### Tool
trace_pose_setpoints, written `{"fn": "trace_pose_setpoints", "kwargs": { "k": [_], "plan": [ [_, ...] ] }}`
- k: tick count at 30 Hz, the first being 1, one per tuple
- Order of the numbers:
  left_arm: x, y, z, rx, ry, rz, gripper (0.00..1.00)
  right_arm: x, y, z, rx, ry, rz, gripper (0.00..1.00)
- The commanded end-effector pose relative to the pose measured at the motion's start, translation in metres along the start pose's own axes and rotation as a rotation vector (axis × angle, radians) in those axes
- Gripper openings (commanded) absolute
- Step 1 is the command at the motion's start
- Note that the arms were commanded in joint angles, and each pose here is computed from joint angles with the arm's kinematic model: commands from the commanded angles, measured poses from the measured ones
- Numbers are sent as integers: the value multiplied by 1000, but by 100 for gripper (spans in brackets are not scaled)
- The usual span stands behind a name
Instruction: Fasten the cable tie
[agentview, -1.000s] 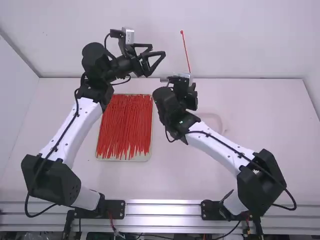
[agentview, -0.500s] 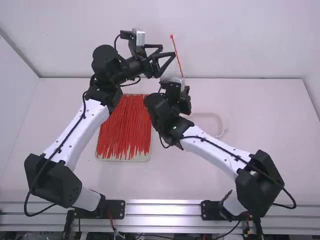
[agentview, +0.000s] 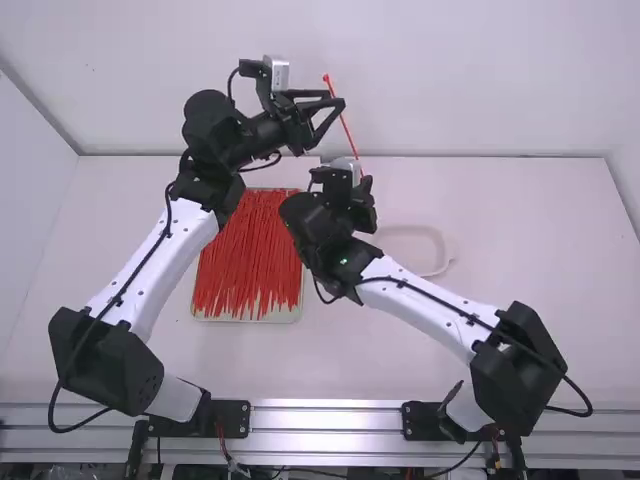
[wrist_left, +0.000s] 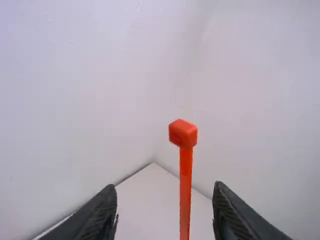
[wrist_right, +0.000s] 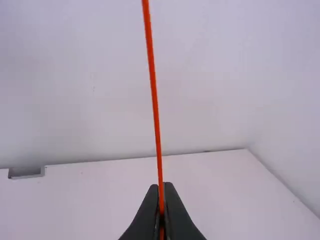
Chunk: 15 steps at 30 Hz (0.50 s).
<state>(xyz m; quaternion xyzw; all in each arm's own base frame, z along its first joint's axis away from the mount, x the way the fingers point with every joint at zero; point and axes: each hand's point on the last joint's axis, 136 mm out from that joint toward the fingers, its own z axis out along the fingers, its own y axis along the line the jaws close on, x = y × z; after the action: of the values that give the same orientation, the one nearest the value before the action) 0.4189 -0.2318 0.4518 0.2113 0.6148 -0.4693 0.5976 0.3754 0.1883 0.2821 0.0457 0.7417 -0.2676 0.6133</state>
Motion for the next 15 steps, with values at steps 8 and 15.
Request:
{"fn": "trace_pose_setpoints", "kwargs": {
  "k": [8, 15],
  "plan": [
    [-20, 0, -3, -19, -52, 25, 35, -6, -4, 1, 24, 4, 31, 0],
    [-20, 1, -3, -21, -52, 24, 2, -6, -4, 1, 24, 3, 33, 0]
  ]
}}
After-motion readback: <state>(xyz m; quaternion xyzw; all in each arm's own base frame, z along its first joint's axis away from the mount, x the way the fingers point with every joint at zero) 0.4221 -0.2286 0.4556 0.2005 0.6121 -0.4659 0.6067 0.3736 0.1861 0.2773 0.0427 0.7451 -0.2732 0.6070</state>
